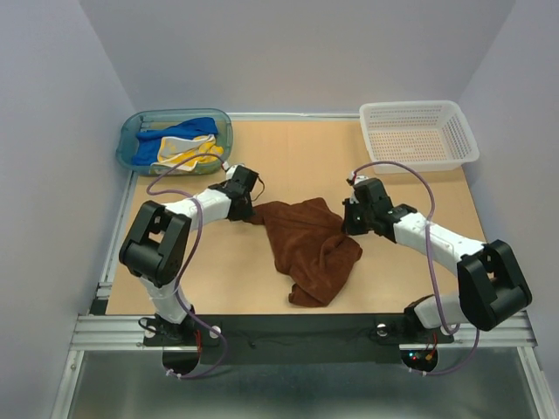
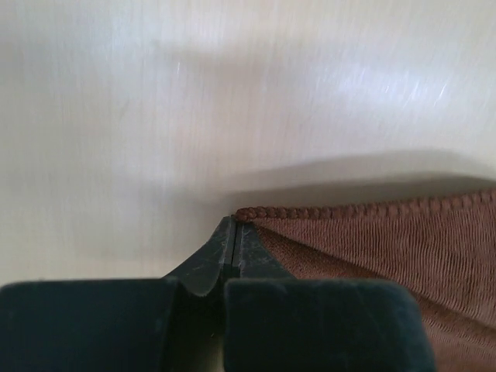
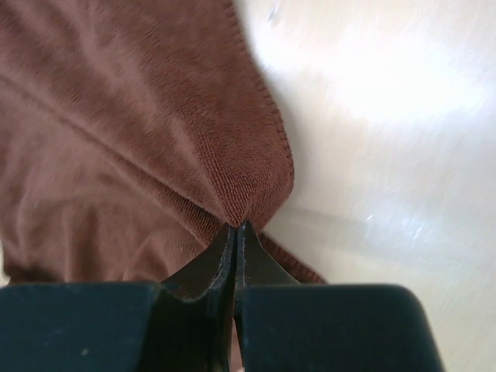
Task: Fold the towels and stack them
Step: Flatten out the crumpled towel
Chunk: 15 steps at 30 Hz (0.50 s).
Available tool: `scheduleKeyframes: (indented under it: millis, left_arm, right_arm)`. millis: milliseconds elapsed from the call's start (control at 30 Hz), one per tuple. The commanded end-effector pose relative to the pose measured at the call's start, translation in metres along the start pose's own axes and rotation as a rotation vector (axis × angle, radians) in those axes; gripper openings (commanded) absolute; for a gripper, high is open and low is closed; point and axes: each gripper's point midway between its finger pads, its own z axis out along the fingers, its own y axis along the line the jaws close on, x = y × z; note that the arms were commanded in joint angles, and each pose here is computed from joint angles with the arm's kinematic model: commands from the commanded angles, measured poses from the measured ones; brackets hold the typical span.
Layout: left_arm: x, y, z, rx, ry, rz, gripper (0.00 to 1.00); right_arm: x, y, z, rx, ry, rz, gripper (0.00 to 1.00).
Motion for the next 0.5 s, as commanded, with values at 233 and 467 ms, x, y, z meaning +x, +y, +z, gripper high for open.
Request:
scheduleKeyframes:
  millis: [233,467]
  left_arm:
    - [0.063,0.013,-0.051,0.143,0.181,0.080,0.00]
    - [0.066,0.016,-0.065,0.176,0.157,0.071,0.00]
  right_arm:
    - [0.011,0.067,-0.039,-0.319,0.184,-0.127,0.38]
    - [-0.072,0.063,-0.015,-0.176,0.029,-0.210,0.57]
